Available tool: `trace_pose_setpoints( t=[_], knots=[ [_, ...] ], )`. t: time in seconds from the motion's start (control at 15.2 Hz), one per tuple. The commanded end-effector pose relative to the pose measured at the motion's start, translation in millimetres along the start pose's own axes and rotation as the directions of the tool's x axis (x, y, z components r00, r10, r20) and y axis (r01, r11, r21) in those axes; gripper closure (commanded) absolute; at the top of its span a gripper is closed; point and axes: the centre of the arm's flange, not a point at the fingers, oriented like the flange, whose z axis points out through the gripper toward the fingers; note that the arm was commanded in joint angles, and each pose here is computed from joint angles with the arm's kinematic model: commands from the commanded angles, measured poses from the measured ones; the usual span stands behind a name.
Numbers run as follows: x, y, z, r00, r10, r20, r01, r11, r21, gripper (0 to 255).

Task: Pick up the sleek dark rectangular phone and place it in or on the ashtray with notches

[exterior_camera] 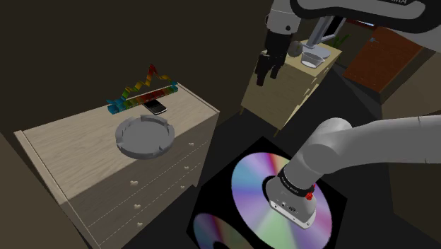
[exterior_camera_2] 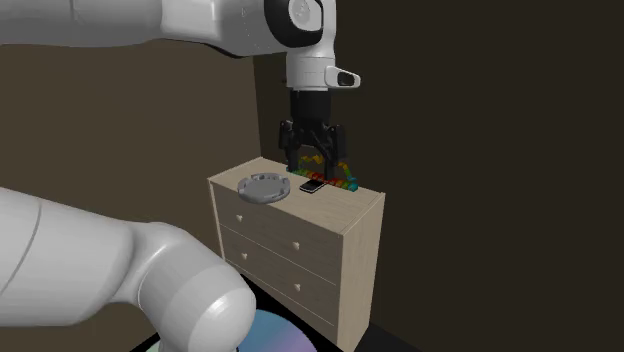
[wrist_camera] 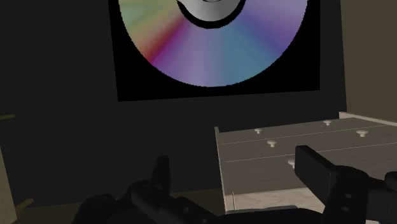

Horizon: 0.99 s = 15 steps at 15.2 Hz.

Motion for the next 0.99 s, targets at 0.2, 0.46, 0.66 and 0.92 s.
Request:
trace_pose_setpoints(
  t=[0.2, 0.46, 0.66, 0.92],
  knots=[
    [30.6, -17.4, 13.7, 1.000, -0.020, -0.008, 0.020, 1.000, 0.012, 0],
    [70.9, -41.7, 31.2, 0.999, -0.046, -0.020, 0.047, 0.999, 0.027, 0],
    [100.9, -60.8, 43.8, 0.997, -0.066, -0.029, 0.067, 0.997, 0.038, 0],
    [140.4, -87.5, 59.8, 0.995, -0.092, -0.041, 0.094, 0.994, 0.052, 0]
  ],
)
